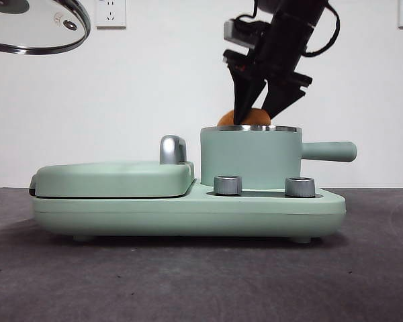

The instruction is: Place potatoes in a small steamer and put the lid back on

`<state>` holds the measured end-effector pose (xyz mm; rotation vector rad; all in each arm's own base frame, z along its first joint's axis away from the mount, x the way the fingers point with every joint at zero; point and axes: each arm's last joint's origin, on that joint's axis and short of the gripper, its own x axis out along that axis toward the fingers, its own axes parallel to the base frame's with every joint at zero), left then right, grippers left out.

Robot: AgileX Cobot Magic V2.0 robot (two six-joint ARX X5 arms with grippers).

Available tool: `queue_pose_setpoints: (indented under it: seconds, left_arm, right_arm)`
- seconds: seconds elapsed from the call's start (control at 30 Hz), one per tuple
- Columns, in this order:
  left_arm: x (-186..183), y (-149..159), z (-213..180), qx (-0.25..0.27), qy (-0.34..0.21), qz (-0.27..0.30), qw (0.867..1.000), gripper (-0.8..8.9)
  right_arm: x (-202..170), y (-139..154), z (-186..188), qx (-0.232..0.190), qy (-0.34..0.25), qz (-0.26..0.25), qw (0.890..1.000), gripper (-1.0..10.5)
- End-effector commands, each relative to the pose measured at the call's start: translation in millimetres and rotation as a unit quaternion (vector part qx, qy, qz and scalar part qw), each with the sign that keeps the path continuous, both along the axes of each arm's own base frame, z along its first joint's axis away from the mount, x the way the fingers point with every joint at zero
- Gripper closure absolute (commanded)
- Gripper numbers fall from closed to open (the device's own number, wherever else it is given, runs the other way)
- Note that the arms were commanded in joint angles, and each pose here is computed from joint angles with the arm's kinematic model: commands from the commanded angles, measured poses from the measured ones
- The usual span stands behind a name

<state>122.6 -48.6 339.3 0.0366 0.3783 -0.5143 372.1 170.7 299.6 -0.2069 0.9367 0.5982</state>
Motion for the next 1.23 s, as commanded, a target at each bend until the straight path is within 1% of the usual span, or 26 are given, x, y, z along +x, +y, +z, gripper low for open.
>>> queue_pose_setpoints:
  seconds: [0.03, 0.1, 0.37, 0.4, 0.47, 0.5, 0.57, 0.63, 0.77, 0.83, 0.9, 1.0, 1.1, 1.23]
  left_arm:
    - [0, 0, 8, -0.005, -0.026, -0.001, 1.0, 7.99]
    - [0, 0, 8, -0.005, -0.026, -0.001, 1.0, 7.98]
    - [0, 0, 9, -0.007, -0.032, -0.001, 0.999, 7.98]
    - [0, 0, 9, -0.007, -0.032, -0.001, 0.999, 7.99]
    - [0, 0, 9, -0.007, -0.032, -0.001, 0.999, 7.99]
    - [0, 0, 9, -0.007, -0.032, -0.001, 0.999, 7.99]
    - [0, 0, 9, -0.007, -0.032, -0.001, 0.999, 7.98]
    - [0, 0, 9, -0.007, -0.032, -0.001, 0.999, 7.98]
    - [0, 0, 9, -0.009, -0.031, 0.0, 0.999, 7.99]
    - [0, 0, 9, -0.01, -0.029, 0.0, 1.0, 7.98]
    - [0, 0, 8, -0.016, -0.023, 0.003, 1.0, 7.98]
    - [0, 0, 8, -0.019, -0.021, 0.004, 1.0, 7.99]
    - [0, -1, 8, -0.022, -0.018, 0.0, 1.0, 7.99]
    - [3, -2, 7, -0.026, -0.01, -0.004, 1.0, 7.99]
  right_arm:
    - [11, 3, -7, -0.007, -0.005, 0.0, 1.0, 7.4]
    - [14, 2, -14, -0.015, 0.002, -0.004, 1.0, 7.4]
    - [20, 4, -30, -0.024, 0.022, -0.004, 0.999, 7.4]
    - [20, 4, -30, -0.025, 0.024, -0.004, 0.999, 7.2]
    - [20, 4, -30, -0.024, 0.024, -0.003, 0.999, 6.2]
    - [20, 5, -30, -0.023, 0.024, -0.003, 0.999, 6.1]
    - [18, 3, -23, -0.02, 0.016, -0.003, 1.0, 6.1]
    - [10, 0, -4, -0.011, -0.003, -0.004, 1.0, 6.1]
    - [-28, -17, 55, 0.011, -0.051, -0.006, 0.999, 6.1]
    - [-53, -27, 88, 0.031, -0.095, -0.007, 0.995, 6.2]
    - [-81, -39, 110, 0.047, -0.132, -0.007, 0.99, 6.2]
    - [-121, -57, 120, 0.062, -0.167, -0.008, 0.984, 6.2]
    - [-159, -74, 114, 0.087, -0.2, -0.018, 0.976, 6.2]
    - [-188, -86, 101, 0.098, -0.219, -0.019, 0.971, 6.2]
